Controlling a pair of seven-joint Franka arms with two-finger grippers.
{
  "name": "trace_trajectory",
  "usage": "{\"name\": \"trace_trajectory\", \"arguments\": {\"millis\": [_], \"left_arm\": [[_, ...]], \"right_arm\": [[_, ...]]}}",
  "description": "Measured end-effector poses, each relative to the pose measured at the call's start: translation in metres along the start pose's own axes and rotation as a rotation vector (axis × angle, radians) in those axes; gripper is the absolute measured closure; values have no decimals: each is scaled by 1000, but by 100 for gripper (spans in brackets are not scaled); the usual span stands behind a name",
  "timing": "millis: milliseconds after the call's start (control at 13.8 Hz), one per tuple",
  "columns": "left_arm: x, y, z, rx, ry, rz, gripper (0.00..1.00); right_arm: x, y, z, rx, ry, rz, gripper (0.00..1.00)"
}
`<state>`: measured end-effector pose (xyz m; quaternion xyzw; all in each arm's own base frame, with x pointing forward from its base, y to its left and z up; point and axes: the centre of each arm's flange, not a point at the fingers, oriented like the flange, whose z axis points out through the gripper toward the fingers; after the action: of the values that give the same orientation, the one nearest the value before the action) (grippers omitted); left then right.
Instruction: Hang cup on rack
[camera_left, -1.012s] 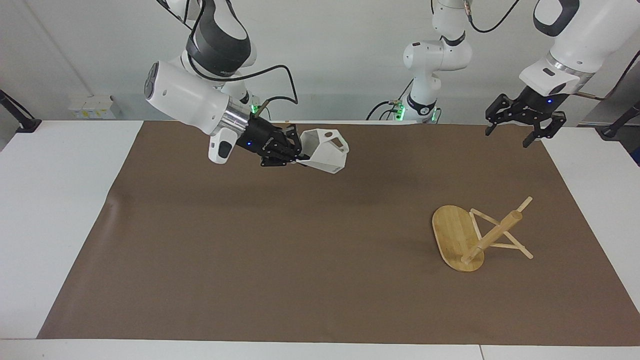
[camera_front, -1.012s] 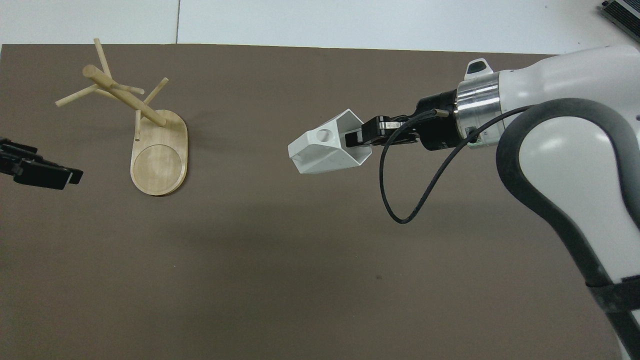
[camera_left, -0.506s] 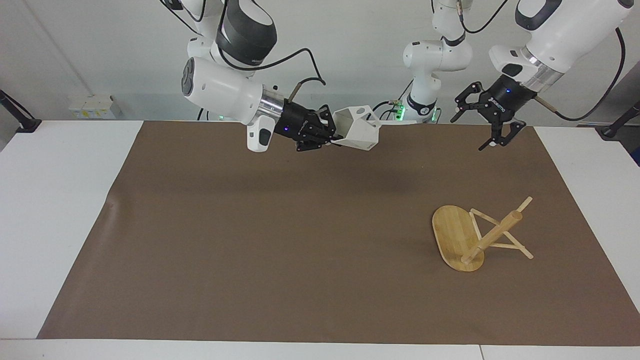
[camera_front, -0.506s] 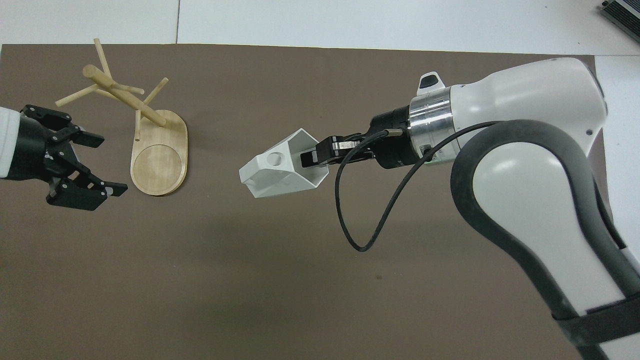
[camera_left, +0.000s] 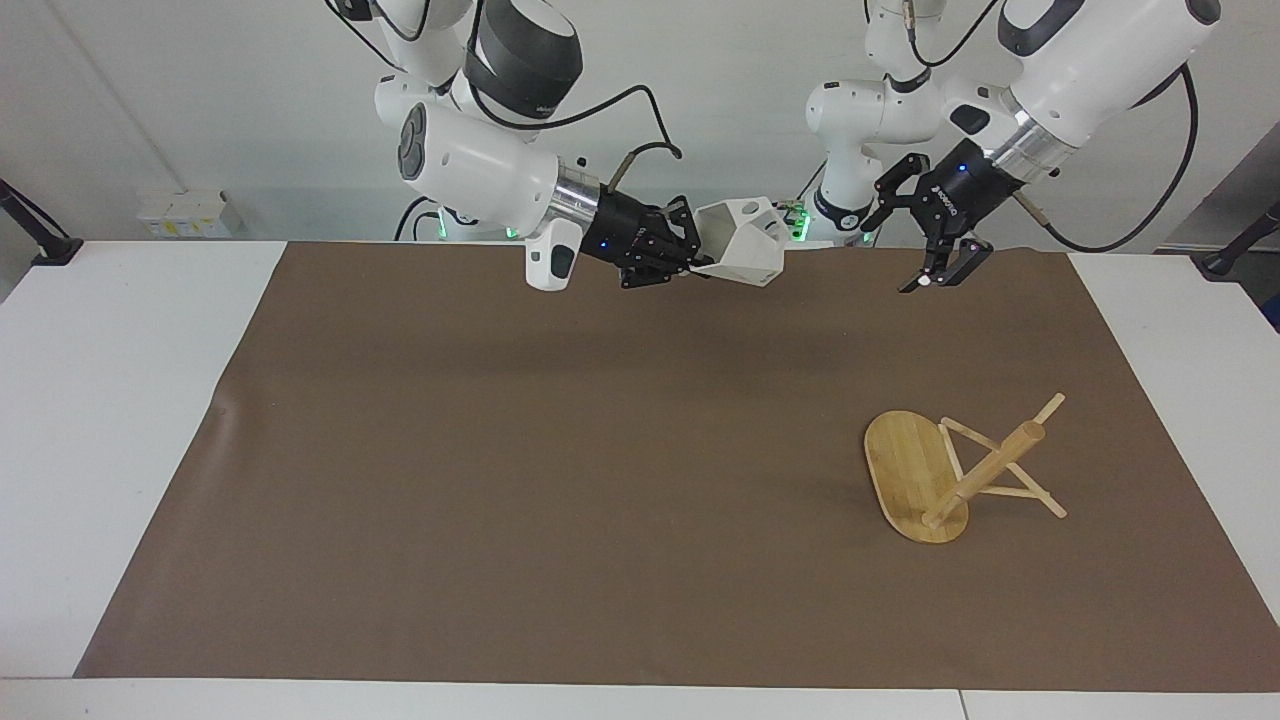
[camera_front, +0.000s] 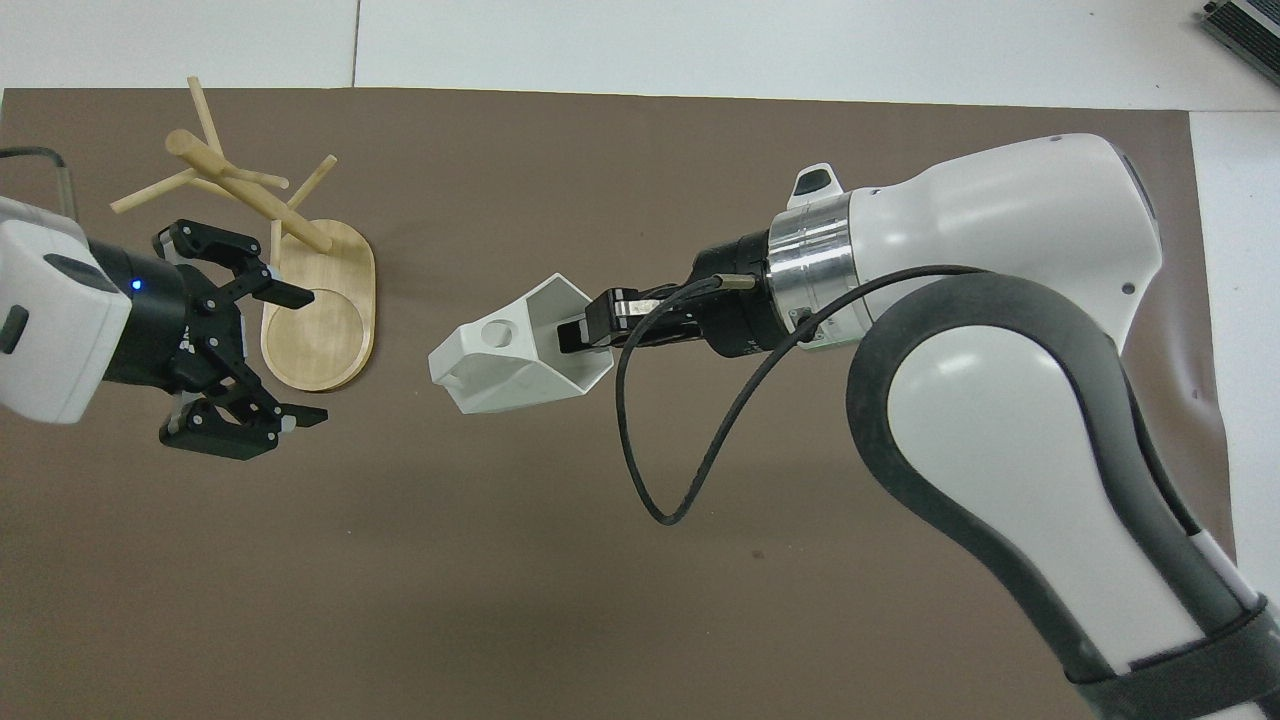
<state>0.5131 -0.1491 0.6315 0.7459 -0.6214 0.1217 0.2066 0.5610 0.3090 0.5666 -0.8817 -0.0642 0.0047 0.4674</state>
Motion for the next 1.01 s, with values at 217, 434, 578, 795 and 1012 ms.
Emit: {"name": "trace_trajectory", "arguments": {"millis": [217, 434, 578, 795, 1012], "left_arm": [[2, 8, 6, -32, 79, 9, 0], [12, 16, 17, -6, 137, 16, 0], [23, 23, 28, 14, 146, 35, 0], [29, 27, 31, 27, 157, 43, 0], [27, 26, 33, 32, 164, 36, 0]], "right_arm": [[-5, -19, 19, 14, 40, 37, 95], [-9, -24, 26, 18, 36, 44, 95], [-8, -22, 27, 17, 35, 48, 95], [-8, -21, 27, 17, 34, 50, 95], [-8, -21, 27, 17, 34, 50, 95]]}}
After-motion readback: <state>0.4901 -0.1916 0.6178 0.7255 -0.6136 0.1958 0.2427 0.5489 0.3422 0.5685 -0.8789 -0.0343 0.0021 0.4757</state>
